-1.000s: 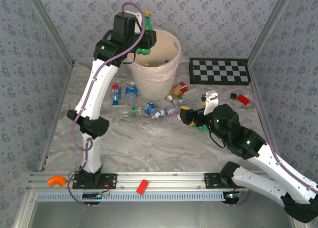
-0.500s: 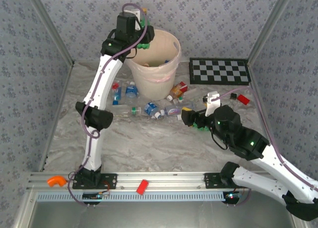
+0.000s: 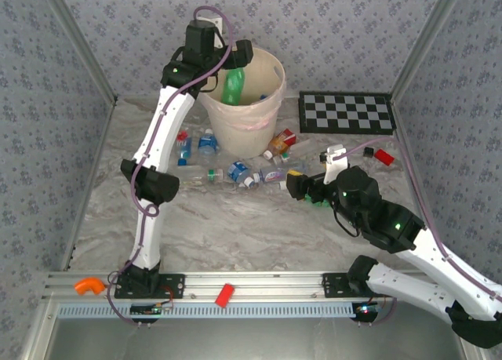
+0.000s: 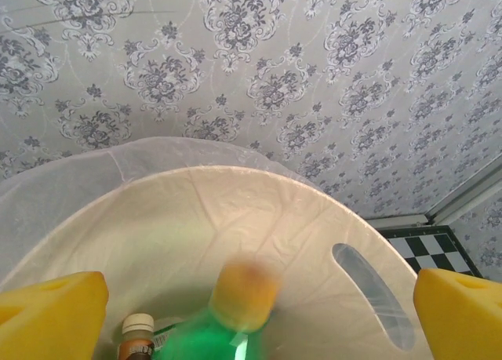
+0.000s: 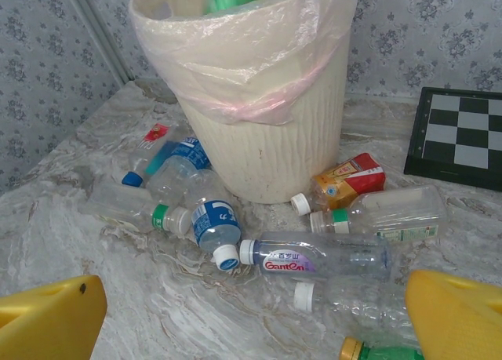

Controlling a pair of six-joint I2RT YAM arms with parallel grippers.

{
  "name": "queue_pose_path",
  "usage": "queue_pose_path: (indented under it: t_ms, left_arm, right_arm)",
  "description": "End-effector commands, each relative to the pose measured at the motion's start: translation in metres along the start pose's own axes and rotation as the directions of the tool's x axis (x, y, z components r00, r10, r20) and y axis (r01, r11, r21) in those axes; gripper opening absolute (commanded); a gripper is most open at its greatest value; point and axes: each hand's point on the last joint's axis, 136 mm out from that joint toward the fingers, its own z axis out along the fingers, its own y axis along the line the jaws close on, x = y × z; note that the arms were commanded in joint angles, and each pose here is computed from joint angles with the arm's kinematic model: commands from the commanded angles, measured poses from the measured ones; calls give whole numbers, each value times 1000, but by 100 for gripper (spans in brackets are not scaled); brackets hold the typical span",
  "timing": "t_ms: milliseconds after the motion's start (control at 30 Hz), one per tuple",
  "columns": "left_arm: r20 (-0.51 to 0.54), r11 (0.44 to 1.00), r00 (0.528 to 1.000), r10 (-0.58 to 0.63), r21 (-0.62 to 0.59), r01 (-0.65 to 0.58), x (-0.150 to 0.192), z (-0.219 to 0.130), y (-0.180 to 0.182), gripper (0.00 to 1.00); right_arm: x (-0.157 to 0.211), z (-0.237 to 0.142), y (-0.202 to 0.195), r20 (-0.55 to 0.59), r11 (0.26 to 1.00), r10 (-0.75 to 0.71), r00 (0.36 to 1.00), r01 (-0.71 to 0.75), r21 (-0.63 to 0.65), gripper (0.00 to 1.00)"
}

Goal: Put the plastic bottles in the bin

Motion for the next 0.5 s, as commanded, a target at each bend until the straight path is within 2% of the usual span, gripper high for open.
queue_pose_path:
  t_ms: [0, 467]
  left_arm:
    - [66, 998, 998, -18, 56, 14, -26, -21, -15, 100]
    - [52, 996, 998, -28, 90, 23, -33, -49, -27, 100]
  right_arm:
    - [-12, -8, -1, 31, 1000, 25, 999, -25, 5, 100]
    - [-8, -9, -4, 26, 999, 24, 999, -24, 29, 100]
